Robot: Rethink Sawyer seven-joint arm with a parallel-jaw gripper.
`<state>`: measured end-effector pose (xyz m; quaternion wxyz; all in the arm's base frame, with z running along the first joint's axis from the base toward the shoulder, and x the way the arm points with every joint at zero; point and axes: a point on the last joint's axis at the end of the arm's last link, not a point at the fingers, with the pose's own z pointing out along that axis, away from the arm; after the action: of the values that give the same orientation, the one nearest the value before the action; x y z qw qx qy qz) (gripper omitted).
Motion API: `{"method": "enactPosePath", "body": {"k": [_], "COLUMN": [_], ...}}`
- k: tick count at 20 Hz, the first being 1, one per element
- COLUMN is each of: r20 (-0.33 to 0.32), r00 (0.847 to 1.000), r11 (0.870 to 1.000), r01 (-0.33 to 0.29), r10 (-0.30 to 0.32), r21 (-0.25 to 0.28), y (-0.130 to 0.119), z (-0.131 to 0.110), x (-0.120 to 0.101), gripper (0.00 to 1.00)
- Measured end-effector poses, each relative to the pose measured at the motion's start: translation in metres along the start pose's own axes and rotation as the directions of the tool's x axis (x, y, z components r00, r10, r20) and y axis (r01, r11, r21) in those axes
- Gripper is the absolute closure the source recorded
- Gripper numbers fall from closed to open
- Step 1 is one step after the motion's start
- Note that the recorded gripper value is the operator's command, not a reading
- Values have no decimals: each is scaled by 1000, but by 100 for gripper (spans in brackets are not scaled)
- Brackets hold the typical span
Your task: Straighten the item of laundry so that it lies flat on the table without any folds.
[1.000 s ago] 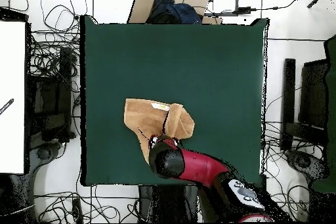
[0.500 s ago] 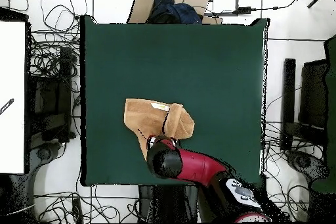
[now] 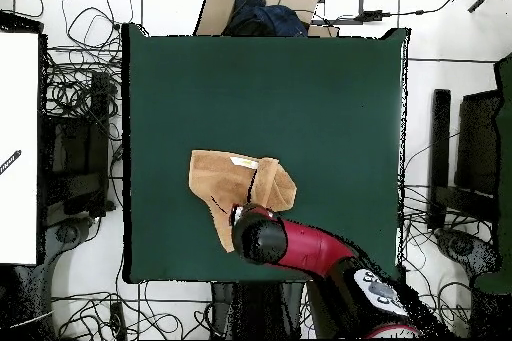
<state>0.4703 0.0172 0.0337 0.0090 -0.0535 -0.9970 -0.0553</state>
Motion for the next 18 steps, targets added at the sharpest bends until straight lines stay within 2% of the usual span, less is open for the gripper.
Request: {"method": "enactPosePath", "body": {"k": [4, 7, 18], "r20": [-56, -69, -30], "r00": [998, 998, 999], "r11": [1000, 1000, 999], "r01": [-8, -13, -27], "r10": [8, 12, 26], "r21": [-9, -16, -46], "y": [-6, -8, -16], "z": [-3, -4, -3], "x": [-6, -12, -40], "gripper": [0, 0, 0]}}
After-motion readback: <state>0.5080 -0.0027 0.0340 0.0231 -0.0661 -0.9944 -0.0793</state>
